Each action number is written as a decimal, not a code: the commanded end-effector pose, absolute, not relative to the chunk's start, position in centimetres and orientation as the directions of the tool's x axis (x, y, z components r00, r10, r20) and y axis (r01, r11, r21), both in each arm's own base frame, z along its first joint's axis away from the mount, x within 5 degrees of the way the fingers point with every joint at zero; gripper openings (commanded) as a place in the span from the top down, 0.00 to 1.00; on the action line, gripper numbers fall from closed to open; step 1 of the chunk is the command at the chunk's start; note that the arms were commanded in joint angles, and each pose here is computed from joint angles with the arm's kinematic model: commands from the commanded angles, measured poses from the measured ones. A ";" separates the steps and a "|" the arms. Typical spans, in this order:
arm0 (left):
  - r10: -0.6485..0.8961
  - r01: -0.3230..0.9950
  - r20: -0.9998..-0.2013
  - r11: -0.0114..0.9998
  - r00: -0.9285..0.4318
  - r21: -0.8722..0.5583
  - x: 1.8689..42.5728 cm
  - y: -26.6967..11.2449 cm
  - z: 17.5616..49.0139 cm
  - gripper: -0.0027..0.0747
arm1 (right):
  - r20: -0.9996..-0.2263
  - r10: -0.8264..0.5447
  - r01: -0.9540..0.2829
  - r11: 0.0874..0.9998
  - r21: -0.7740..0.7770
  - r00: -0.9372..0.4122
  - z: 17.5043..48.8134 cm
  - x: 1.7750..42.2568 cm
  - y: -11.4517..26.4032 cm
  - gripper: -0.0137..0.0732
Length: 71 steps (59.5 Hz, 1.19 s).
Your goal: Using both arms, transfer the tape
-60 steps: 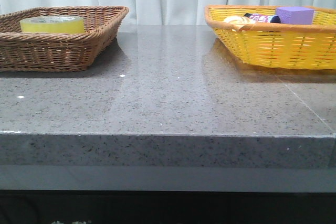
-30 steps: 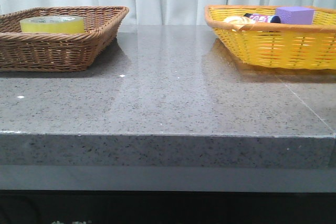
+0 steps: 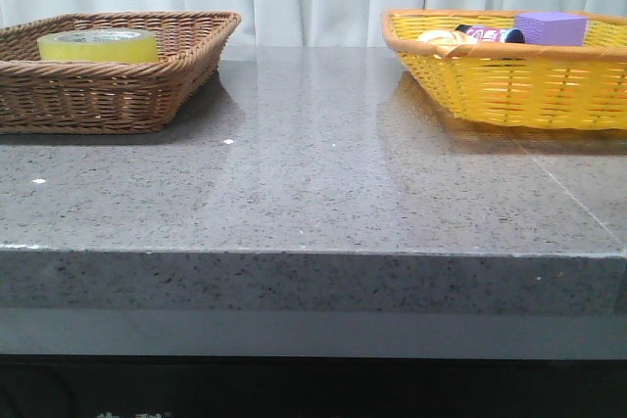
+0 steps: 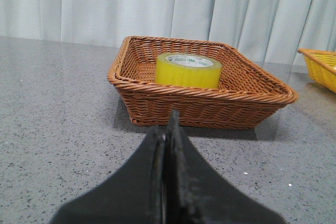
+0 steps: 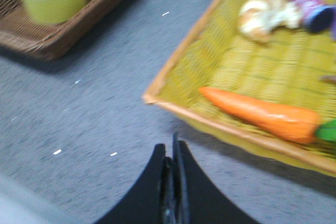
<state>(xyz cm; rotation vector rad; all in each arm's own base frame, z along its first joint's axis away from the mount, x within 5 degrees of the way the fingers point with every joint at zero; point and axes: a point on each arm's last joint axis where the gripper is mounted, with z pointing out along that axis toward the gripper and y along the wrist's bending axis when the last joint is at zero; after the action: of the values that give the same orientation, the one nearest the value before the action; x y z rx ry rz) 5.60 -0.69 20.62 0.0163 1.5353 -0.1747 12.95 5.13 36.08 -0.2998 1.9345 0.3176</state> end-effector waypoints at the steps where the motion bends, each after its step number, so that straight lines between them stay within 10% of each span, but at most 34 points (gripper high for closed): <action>1: -0.118 0.126 -0.989 0.986 0.085 -0.107 5.6 -0.6 20.1 0.99 | -0.981 -0.003 -0.278 0.959 0.053 -0.195 36.9 11.5 3.4 0.92; 40: -0.118 0.126 -0.989 0.986 0.085 -0.107 5.6 -0.6 20.1 0.99 | -0.985 0.058 -0.013 0.998 0.057 0.162 22.2 5.4 0.0 0.92; 71: -0.118 0.126 -0.989 0.986 0.085 -0.107 5.6 -0.6 20.1 0.99 | -0.989 0.057 -0.007 0.998 0.056 0.136 21.6 5.3 0.0 0.92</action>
<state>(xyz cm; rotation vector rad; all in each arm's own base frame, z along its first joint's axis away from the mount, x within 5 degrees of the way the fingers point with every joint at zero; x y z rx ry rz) 5.60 -0.69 20.62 0.0175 1.5352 -0.1735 5.68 0.07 19.93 0.0468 1.5565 0.0638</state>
